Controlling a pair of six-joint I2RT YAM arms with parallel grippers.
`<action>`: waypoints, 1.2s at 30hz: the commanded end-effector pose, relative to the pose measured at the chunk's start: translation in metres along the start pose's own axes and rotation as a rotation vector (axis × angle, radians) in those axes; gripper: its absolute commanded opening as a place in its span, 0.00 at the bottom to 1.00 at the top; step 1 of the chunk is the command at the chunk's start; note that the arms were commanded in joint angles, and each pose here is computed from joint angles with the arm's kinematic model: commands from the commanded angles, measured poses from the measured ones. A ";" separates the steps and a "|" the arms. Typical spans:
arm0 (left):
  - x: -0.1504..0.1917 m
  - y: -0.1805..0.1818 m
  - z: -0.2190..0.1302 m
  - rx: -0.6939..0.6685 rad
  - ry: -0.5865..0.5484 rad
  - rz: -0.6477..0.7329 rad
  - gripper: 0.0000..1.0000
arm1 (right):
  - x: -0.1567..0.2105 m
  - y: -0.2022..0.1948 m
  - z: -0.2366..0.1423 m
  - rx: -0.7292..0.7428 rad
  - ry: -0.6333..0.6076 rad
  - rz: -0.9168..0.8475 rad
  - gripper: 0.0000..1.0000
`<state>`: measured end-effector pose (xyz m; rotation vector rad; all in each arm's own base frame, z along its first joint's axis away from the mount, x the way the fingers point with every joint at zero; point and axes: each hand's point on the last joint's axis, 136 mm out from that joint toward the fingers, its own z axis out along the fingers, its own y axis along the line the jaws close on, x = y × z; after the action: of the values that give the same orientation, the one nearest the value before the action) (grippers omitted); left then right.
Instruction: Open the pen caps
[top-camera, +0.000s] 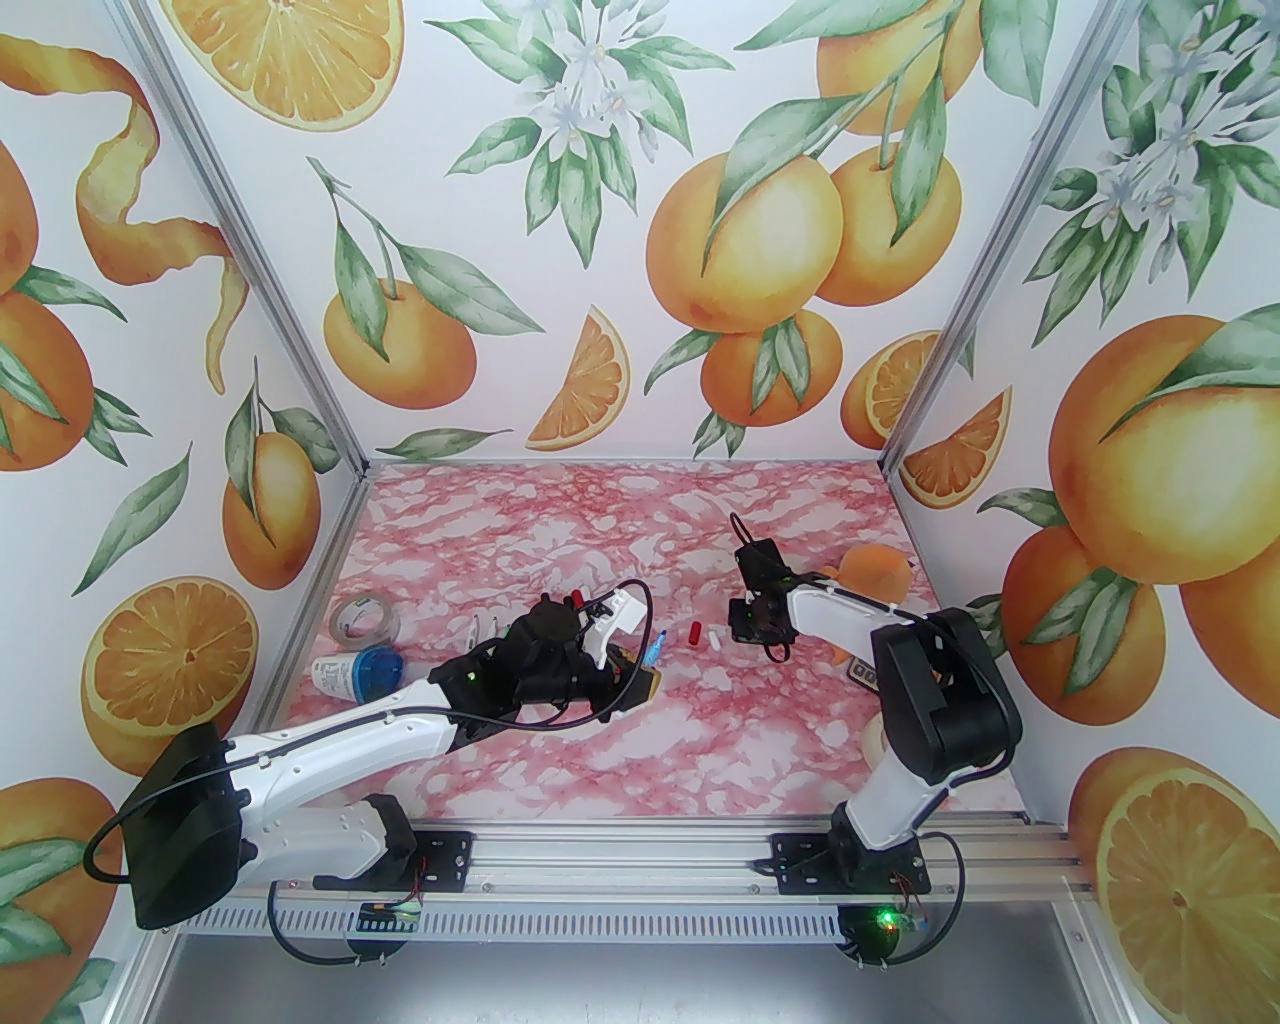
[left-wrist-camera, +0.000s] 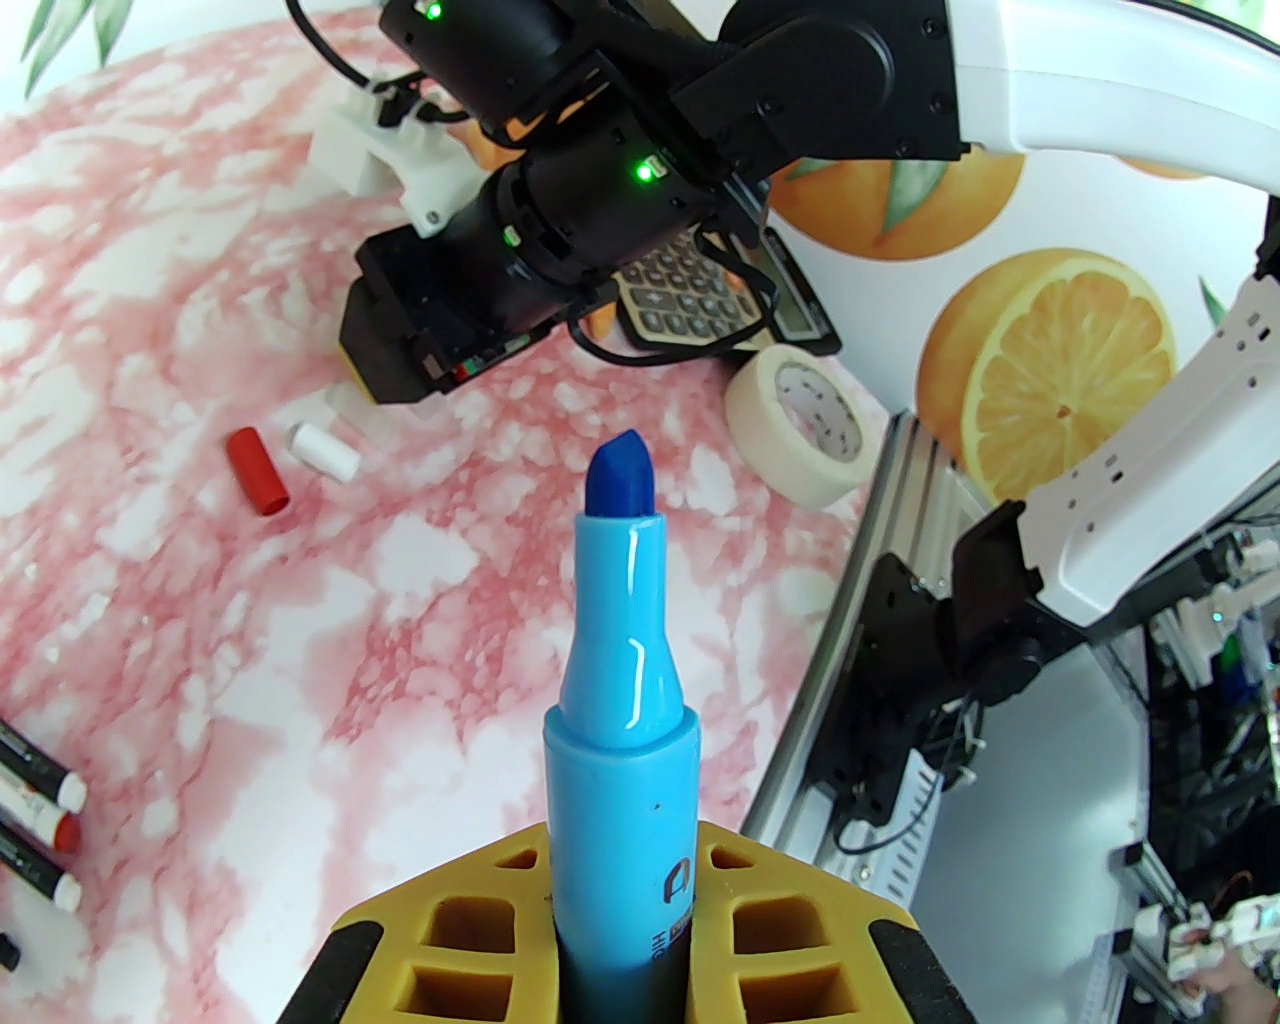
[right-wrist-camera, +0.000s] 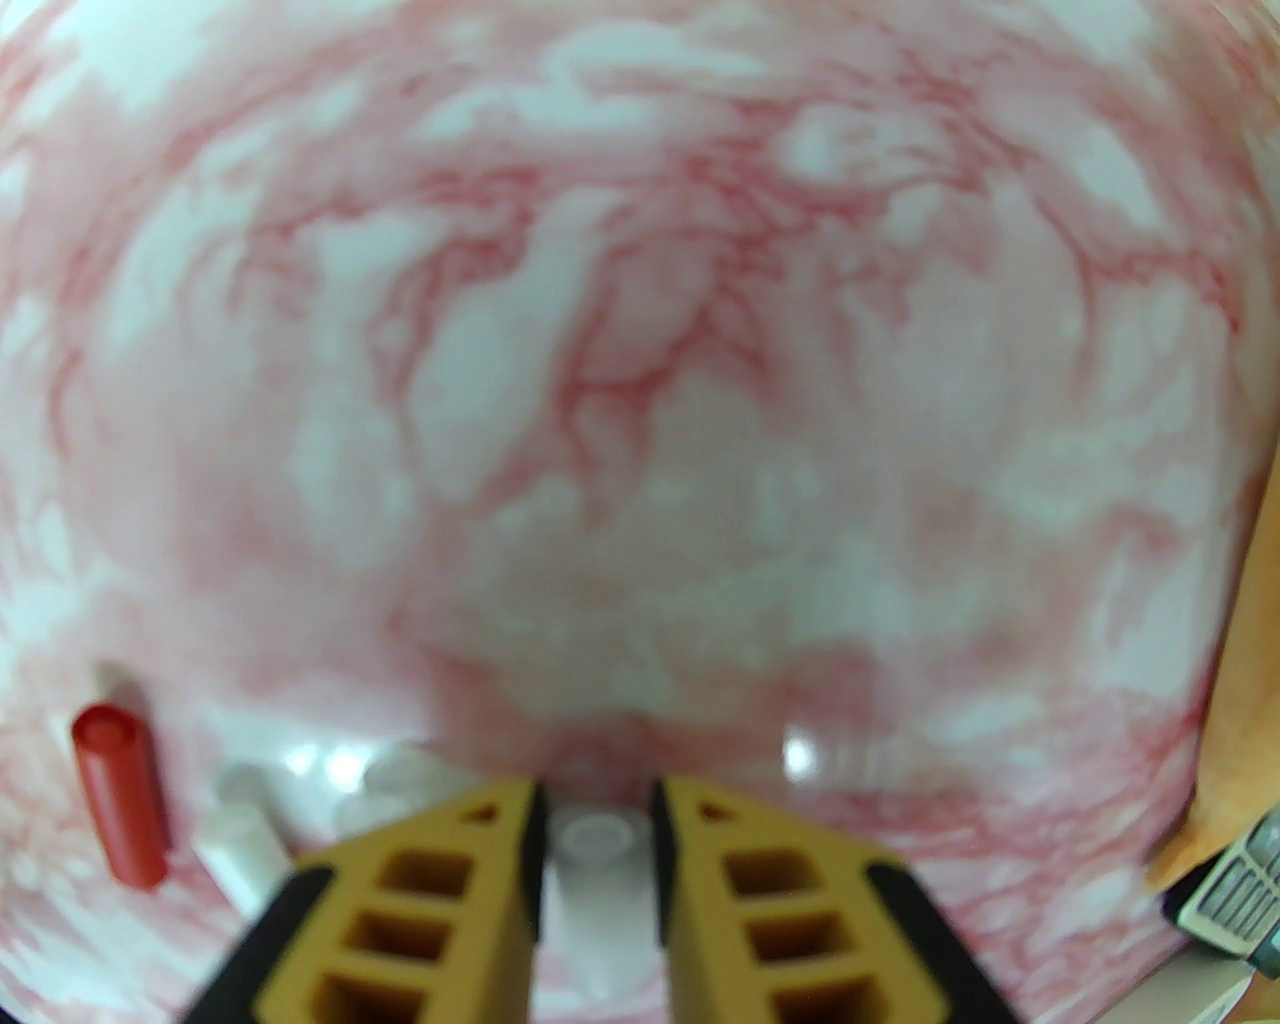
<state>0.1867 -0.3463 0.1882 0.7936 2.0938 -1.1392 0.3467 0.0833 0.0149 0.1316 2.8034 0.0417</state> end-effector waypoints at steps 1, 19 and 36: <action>-0.004 -0.005 -0.006 0.014 -0.022 0.007 0.02 | -0.013 -0.004 -0.017 0.012 -0.040 0.007 0.26; 0.019 0.084 -0.035 -0.437 -0.009 -0.066 0.02 | 0.010 0.060 -0.126 -0.337 -0.303 -0.032 0.37; 0.072 0.177 -0.076 -0.729 0.118 -0.273 0.02 | 0.064 0.176 -0.206 -0.739 -0.432 -0.209 0.66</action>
<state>0.2569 -0.1997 0.0938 0.2756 2.4614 -0.4319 0.2358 0.2462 0.1849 -0.2786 2.2527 0.8188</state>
